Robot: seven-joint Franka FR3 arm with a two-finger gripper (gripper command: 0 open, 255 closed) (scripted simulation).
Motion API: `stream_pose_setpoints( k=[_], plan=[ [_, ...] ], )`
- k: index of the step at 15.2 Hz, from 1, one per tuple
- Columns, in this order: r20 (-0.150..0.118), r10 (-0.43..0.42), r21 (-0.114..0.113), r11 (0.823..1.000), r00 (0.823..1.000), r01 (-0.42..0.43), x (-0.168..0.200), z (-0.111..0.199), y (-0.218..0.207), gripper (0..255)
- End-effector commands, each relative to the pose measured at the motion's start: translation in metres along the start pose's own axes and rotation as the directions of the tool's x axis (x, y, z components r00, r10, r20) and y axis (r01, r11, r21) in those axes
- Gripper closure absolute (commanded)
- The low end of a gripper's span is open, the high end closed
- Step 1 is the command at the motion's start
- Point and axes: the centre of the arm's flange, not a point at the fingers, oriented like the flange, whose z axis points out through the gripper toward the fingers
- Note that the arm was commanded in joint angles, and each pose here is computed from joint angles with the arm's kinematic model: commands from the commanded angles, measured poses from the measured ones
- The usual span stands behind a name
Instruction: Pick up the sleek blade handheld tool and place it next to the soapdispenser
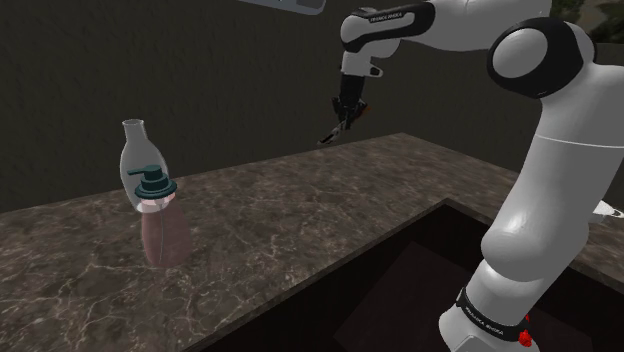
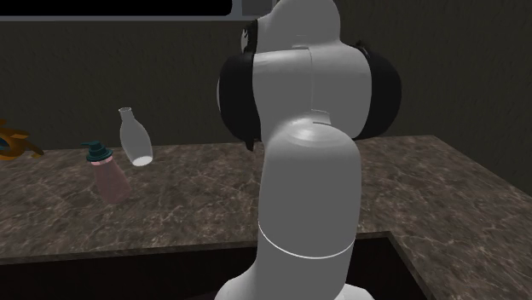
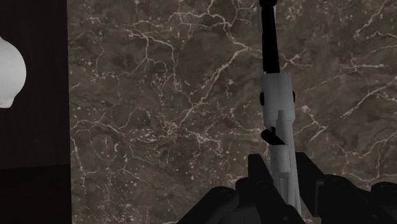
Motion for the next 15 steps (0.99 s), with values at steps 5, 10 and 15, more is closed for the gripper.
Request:
stream_pose_setpoints(
  k=[5, 10, 15],
  plan=[
    [0.0, 0.0, -0.001, 1.0, 1.0, 0.0, -0.003, -0.031, 0.002, 255],
    [0.0, 0.0, -0.001, 1.0, 1.0, 0.0, -0.005, -0.057, 0.003, 255],
    [0.0, 0.0, -0.001, 1.0, 1.0, 0.0, -0.008, -0.084, 0.004, 255]
  ],
)
